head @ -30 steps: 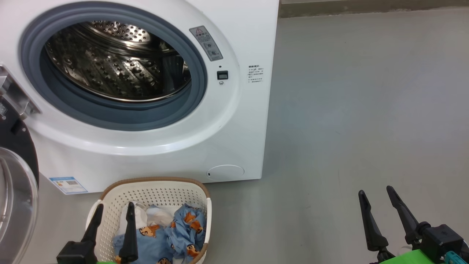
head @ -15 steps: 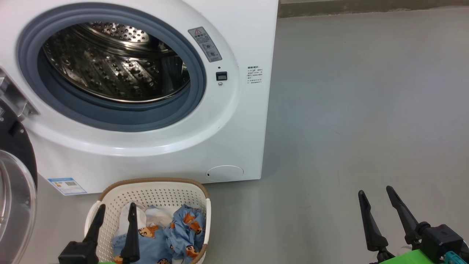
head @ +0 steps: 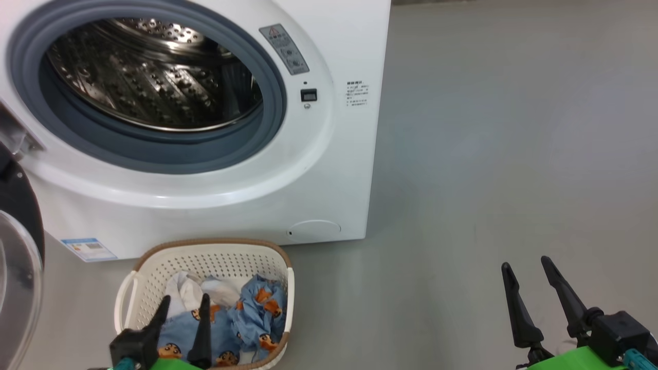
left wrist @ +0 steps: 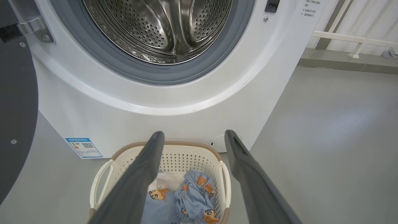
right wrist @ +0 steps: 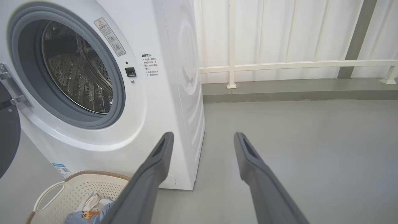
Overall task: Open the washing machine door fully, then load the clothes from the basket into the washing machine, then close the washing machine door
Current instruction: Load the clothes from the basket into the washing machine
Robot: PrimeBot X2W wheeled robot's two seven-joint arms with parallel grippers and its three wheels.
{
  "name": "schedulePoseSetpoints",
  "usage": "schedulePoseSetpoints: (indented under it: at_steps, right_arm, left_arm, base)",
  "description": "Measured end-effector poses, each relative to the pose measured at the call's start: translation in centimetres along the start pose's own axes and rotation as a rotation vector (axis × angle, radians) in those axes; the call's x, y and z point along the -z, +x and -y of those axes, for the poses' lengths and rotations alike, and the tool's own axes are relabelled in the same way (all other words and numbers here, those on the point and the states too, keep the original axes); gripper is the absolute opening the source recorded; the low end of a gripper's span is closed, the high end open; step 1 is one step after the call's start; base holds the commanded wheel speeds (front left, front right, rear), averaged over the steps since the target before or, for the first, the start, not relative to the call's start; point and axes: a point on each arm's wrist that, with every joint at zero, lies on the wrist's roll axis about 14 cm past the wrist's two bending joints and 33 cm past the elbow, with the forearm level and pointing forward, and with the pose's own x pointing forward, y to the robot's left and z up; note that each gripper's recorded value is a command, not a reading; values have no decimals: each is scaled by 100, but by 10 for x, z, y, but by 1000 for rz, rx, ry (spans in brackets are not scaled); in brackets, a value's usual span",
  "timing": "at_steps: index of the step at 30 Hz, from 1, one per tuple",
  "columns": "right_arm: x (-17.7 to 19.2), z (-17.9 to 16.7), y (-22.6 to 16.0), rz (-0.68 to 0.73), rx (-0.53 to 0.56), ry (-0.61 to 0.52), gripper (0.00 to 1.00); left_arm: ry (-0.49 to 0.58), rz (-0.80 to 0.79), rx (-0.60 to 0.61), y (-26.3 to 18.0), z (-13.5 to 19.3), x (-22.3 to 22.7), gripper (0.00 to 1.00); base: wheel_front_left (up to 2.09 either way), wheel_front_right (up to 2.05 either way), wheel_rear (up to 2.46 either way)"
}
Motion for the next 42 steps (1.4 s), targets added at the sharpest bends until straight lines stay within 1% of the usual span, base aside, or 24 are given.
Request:
schedulePoseSetpoints:
  at_steps: [8,15,21,30,31,32,33,34,39,42]
  right_arm:
    - [8,-1,17,-20,-21,-2,100]
    - [18,6,38,-35,-33,-21,100]
    - [33,11,57,-54,-38,-24,100]
    - [59,21,91,-66,-33,-2,100]
    - [67,24,99,-71,-31,-4,100]
    - [90,32,106,-112,-21,-6,100]
    - [96,33,107,-124,-20,-7,100]
    - [113,36,111,-154,-19,-6,100]
    - [133,44,118,-178,-11,-15,100]
    - [145,49,118,-196,-3,-22,100]
  left_arm:
    - [-57,-201,53,26,14,59,100]
    - [-89,-360,74,54,18,101,100]
    - [-119,-486,65,75,15,133,100]
    - [-167,-621,47,113,15,178,100]
    - [-180,-647,45,120,15,189,100]
    - [-204,-693,31,133,14,214,100]
    - [-207,-704,30,136,14,220,100]
    - [-227,-737,16,142,12,239,100]
    - [-251,-803,-22,145,1,273,100]
    - [-262,-839,-27,145,2,292,100]
  base:
    - [0,0,0]
    - [0,0,0]
    - [0,0,0]
    - [0,0,0]
    - [0,0,0]
    - [0,0,0]
    - [0,0,0]
    - [0,0,0]
    - [0,0,0]
    - [0,0,0]
